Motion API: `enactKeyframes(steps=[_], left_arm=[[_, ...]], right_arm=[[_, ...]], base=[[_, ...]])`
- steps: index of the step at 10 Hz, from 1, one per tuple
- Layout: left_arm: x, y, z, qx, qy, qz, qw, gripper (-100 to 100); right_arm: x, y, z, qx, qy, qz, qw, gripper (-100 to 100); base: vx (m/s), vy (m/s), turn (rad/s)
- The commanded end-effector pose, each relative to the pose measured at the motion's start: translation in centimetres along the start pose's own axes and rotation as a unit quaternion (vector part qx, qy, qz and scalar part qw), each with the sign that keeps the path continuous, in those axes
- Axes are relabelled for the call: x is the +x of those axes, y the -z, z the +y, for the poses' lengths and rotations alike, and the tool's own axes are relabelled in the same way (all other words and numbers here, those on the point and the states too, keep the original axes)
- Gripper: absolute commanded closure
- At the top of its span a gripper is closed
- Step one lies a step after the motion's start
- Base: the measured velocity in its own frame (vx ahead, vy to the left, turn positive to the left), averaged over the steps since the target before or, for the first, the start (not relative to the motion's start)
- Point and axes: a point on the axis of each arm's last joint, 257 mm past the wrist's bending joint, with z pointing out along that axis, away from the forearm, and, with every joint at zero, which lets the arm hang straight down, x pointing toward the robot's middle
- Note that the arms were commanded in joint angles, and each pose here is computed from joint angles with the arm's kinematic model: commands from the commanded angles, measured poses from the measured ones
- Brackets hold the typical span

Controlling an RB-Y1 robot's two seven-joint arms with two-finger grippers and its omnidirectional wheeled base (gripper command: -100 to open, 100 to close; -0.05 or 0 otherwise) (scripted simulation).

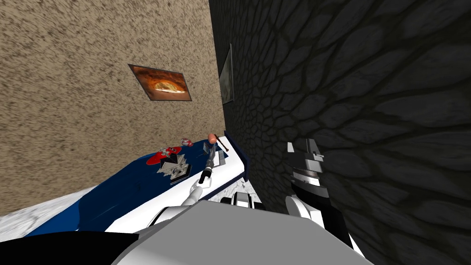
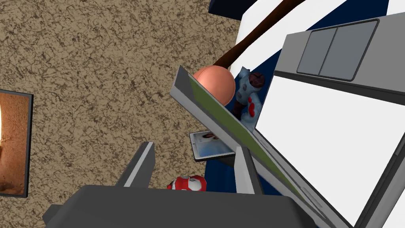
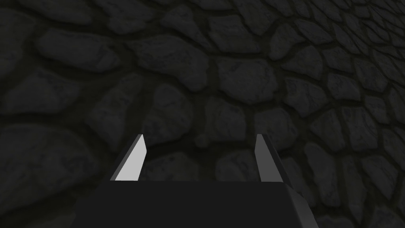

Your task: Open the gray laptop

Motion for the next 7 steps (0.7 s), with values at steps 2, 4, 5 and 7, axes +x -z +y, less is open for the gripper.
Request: enactKeyframes(steps=[2, 4, 5, 7], left_arm=[[0.5, -1.6, -0.9, -0.011, -0.020, 0.008, 0.9997, -100], [0.8, -2.5, -1.5, -0.016, -0.032, 0.013, 0.9993, -100], [0.7, -2.2, -1.3, -0.013, -0.028, 0.012, 0.9994, -100], [0.7, -2.2, -1.3, -0.015, -0.029, 0.012, 0.9994, 100]], right_arm=[[0.0, 0.0, 0.0, 0.000, 0.000, 0.000, 1.0000, 0], [0.0, 0.0, 0.0, 0.000, 0.000, 0.000, 1.0000, 0], [0.0, 0.0, 0.0, 0.000, 0.000, 0.000, 1.0000, 0], [0.0, 0.0, 0.0, 0.000, 0.000, 0.000, 1.0000, 0]], base=[[-0.020, 0.003, -0.028], [-0.017, -0.004, -0.032], [-0.006, -0.004, -0.007], [0.000, 0.000, 0.000]])
